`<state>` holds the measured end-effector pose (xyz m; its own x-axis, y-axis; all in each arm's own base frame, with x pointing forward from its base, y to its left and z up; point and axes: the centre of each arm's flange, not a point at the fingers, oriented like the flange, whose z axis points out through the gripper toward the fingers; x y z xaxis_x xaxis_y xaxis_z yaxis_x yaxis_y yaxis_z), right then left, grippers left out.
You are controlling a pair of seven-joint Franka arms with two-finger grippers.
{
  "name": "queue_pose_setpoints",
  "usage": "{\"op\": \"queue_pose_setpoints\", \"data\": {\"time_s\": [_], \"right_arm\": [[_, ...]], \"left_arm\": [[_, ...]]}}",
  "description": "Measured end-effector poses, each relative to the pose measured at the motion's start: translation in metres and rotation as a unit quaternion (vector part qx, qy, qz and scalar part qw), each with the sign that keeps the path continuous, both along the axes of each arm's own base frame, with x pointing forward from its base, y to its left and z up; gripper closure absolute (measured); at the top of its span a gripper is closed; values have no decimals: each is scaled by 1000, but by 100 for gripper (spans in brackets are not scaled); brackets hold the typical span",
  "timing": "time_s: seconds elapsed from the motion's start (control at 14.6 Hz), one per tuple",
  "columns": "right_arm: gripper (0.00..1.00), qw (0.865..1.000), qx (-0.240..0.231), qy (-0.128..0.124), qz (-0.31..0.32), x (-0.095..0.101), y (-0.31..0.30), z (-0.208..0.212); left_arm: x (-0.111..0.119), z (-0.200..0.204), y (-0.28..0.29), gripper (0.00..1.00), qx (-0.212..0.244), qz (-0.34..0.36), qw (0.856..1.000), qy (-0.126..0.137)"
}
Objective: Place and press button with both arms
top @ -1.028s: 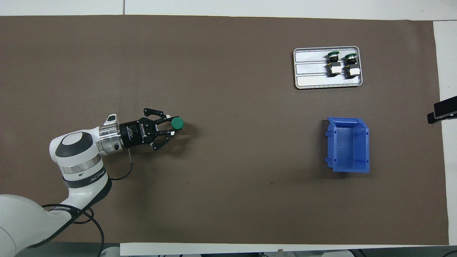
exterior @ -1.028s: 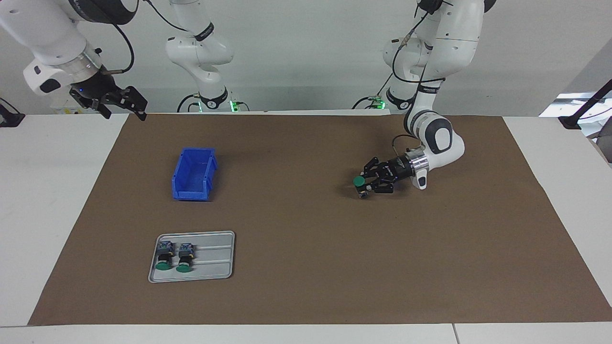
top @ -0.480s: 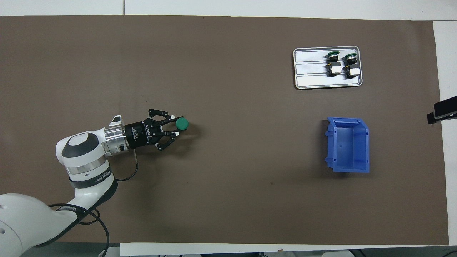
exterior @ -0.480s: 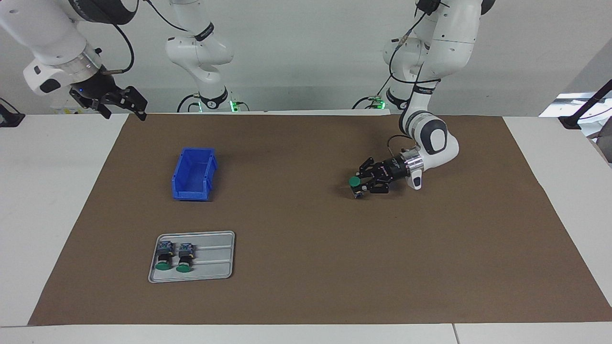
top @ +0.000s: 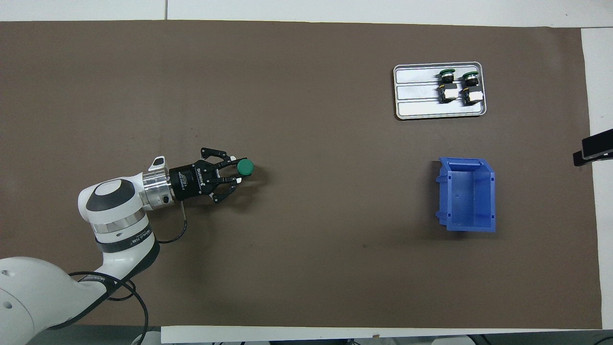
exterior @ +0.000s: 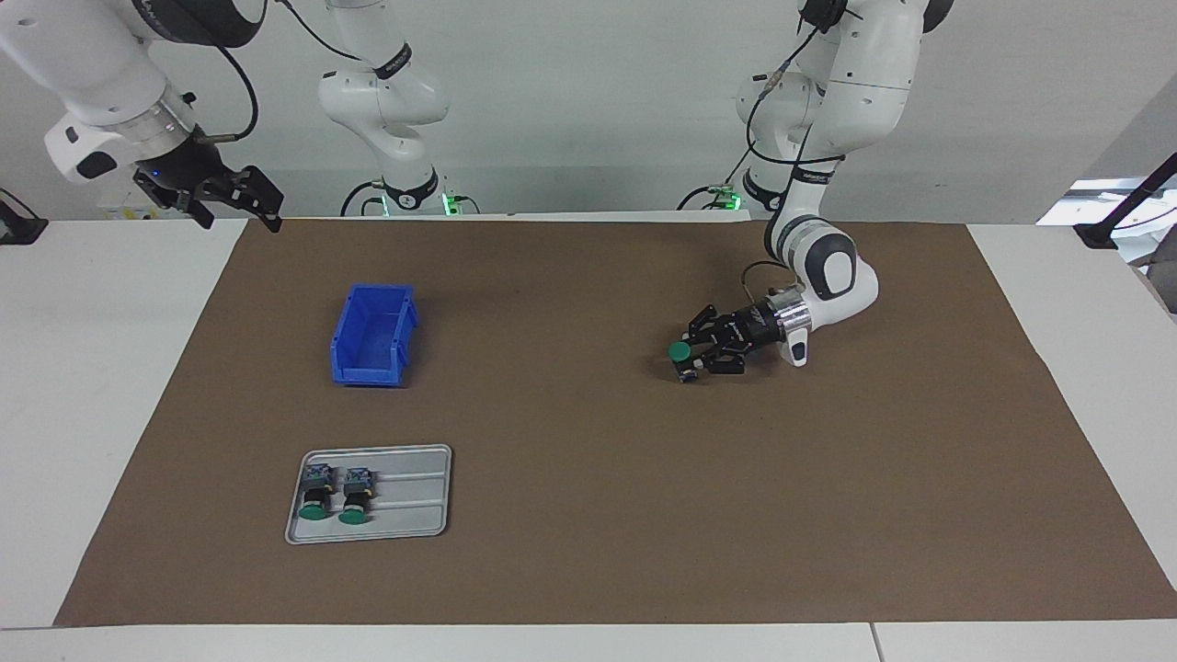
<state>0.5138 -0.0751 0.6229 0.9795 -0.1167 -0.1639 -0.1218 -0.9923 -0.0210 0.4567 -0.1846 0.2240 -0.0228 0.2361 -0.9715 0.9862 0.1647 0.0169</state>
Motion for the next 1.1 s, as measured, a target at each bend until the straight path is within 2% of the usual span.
{"op": "queue_pose_setpoints", "data": {"time_s": [0.82,1.03,1.1], "right_arm": [[0,1000,0,0,0,0,0,0],[0,1000,0,0,0,0,0,0],[0,1000,0,0,0,0,0,0]], "left_arm": [[1,-1,3,65,3,3,1000,-2],[1,-2,4,59,8,6,1000,-2],[1,-2,4,54,9,6,1000,-2]]}}
